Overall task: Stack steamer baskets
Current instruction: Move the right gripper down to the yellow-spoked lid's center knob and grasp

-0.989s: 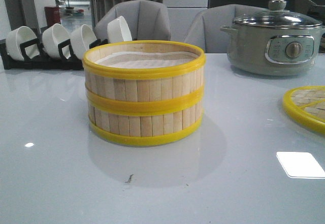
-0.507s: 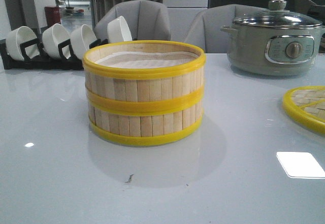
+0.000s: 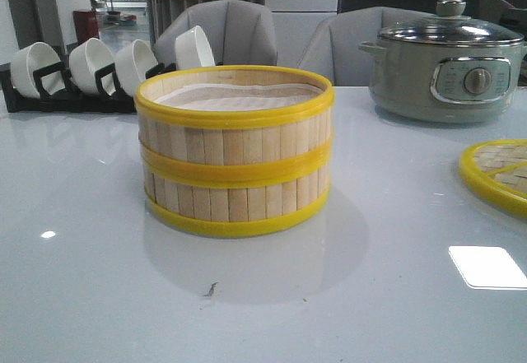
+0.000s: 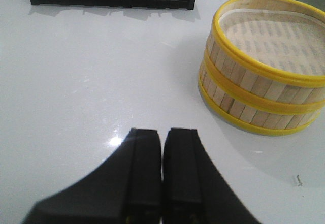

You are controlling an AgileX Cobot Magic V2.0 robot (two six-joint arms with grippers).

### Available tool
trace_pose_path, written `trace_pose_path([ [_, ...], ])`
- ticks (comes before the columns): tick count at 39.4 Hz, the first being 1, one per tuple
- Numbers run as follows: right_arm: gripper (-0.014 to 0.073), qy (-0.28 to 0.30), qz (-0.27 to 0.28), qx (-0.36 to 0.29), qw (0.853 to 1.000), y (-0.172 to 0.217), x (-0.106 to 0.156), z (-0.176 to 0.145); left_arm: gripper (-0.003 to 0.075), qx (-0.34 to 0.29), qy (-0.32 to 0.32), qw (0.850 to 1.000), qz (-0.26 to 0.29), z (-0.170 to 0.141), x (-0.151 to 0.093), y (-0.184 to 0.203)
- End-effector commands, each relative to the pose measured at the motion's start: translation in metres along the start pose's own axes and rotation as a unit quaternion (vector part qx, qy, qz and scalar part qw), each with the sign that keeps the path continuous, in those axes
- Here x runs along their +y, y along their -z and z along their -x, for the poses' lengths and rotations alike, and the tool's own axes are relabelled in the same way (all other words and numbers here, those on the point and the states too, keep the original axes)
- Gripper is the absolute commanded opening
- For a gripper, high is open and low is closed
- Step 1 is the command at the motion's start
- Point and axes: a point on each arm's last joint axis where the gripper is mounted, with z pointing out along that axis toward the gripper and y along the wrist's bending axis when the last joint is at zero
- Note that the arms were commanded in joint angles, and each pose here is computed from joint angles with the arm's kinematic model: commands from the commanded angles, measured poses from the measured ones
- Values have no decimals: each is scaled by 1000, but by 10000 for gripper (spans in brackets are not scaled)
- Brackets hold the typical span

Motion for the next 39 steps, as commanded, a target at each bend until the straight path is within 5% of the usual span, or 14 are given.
trace_pose_path([
  [1,391,0,3,-56,998,-3,0,21,85,-59,5,998,-6,17,-2,5],
  [22,391,-33,-37,-8,999,-86,-23,91,85,-59,5,998,-6,17,-2,5],
  [39,391,-21,-53,46,997,-135,-28,109,85,-59,5,998,-6,17,-2,5],
])
